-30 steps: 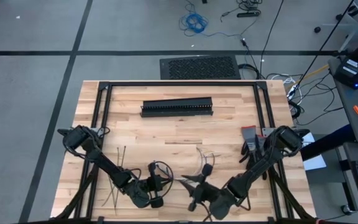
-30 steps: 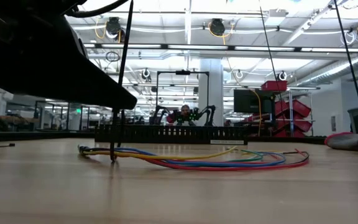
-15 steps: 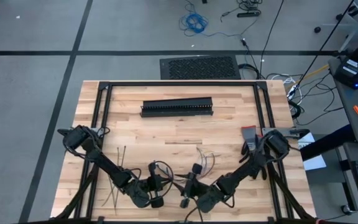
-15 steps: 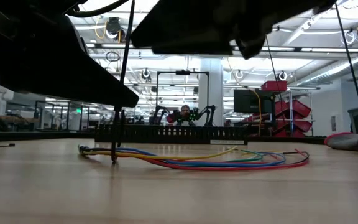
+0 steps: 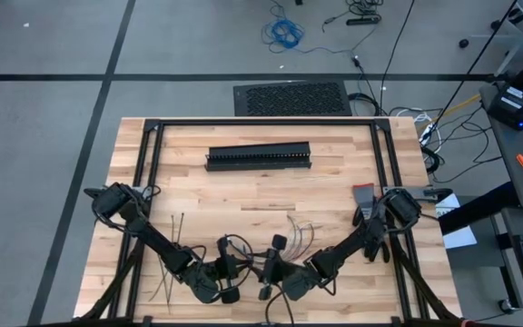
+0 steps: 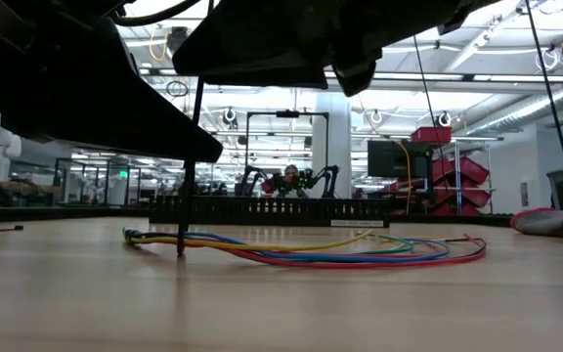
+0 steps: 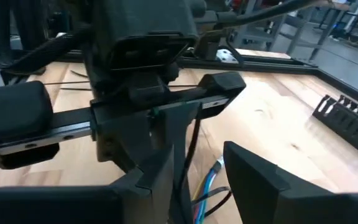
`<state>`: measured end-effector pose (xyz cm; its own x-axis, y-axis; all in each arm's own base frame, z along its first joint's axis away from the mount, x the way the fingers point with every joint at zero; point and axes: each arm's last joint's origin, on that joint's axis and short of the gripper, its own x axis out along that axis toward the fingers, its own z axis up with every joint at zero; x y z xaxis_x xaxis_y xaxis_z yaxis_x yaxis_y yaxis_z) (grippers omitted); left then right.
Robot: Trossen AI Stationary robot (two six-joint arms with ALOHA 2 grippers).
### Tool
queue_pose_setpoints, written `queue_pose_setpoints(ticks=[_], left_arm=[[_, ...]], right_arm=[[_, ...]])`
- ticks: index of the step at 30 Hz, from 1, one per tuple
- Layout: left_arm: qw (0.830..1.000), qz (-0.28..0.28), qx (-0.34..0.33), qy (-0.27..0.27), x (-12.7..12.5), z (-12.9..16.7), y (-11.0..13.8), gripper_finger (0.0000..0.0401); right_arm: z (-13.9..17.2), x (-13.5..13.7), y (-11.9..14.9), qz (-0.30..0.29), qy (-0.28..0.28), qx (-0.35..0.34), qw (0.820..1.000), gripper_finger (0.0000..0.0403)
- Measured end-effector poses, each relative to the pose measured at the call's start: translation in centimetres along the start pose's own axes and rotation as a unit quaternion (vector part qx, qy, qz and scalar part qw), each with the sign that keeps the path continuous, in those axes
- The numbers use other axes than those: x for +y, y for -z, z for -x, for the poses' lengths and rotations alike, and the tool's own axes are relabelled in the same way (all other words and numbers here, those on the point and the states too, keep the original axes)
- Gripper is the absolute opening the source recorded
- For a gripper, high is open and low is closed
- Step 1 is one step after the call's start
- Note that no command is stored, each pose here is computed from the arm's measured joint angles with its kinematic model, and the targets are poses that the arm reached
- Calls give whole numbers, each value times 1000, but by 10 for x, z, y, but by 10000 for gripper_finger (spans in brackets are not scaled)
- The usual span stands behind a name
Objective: Ziptie cables
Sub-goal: Wrap the zip tie around the cable wires
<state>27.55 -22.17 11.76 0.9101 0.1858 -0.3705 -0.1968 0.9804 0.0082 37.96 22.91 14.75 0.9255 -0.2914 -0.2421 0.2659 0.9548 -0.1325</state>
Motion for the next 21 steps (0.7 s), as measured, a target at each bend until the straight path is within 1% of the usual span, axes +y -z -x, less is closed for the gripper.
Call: queue_pose_setpoints(ticks=[3, 8, 10, 16, 18, 21], left_arm=[[1000, 0, 0, 0, 0, 0, 0, 1], [1000, -2, 0, 0, 0, 0, 0, 1], [1000, -2, 0, 0, 0, 0, 0, 1], [1000, -3, 1, -1, 0, 0, 0, 1], [1000, -3, 0, -1, 0, 0, 0, 1], [1000, 1, -3, -6, 0, 0, -1, 1]], right_arm=[[0, 0, 1, 3, 0, 3, 1000, 100], [1, 0, 4, 14, 0, 14, 1000, 30], [1, 0, 4, 15, -1, 16, 1000, 9], [-2, -1, 4, 7, -19, 19, 1000, 1], [-3, -3, 4, 4, -9, 18, 1000, 1], [-2, -4, 2, 11, 23, 9, 1000, 1]])
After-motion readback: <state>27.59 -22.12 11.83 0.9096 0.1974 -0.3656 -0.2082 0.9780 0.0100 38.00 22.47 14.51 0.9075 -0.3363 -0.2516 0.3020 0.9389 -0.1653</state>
